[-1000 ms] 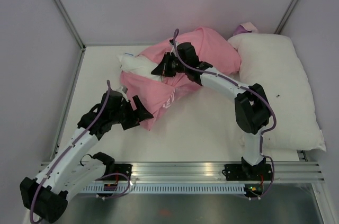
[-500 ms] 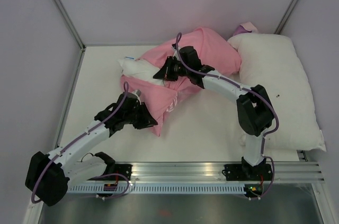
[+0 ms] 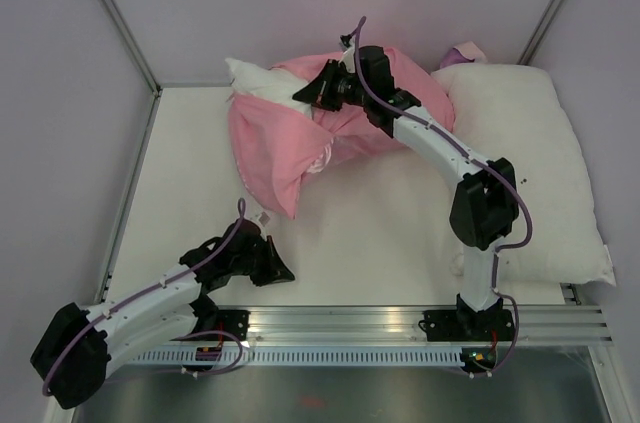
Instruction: Remove the pillowcase from the pillow
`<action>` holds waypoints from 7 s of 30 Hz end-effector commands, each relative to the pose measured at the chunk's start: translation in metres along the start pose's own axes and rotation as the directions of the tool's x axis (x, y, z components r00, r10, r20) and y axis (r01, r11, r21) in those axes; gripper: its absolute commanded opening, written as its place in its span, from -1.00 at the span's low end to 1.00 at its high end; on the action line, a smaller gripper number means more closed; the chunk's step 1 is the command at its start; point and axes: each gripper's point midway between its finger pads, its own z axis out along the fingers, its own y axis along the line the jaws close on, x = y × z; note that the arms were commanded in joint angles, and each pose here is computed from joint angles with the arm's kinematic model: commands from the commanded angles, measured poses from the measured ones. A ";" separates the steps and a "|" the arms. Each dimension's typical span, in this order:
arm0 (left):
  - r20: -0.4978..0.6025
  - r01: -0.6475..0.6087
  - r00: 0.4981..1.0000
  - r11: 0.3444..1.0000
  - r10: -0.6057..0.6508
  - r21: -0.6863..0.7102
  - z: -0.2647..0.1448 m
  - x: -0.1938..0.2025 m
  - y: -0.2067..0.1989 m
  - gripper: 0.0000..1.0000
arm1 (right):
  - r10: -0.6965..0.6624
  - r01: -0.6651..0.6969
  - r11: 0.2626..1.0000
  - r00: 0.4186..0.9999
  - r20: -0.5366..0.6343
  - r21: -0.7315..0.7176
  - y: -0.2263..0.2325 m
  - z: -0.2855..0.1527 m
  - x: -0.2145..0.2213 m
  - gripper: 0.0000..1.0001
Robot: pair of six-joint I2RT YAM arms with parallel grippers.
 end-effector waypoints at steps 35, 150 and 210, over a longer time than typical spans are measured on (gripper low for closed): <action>0.479 -0.111 0.876 0.991 0.060 0.079 -0.028 -0.135 -0.108 0.24 | 0.061 -0.046 0.992 0.991 0.122 -0.121 0.028 -0.068 -0.011 -0.99; 0.364 -0.277 0.907 0.951 0.212 0.137 -0.028 -0.062 -0.213 0.99 | -0.086 0.062 0.967 0.992 -0.088 -0.248 0.065 -0.134 0.096 -0.99; 0.529 -0.370 0.844 0.805 0.083 0.464 -0.160 -0.115 -0.267 -0.95 | -0.153 0.162 0.979 0.985 -0.077 0.127 -0.094 -0.166 0.204 -0.23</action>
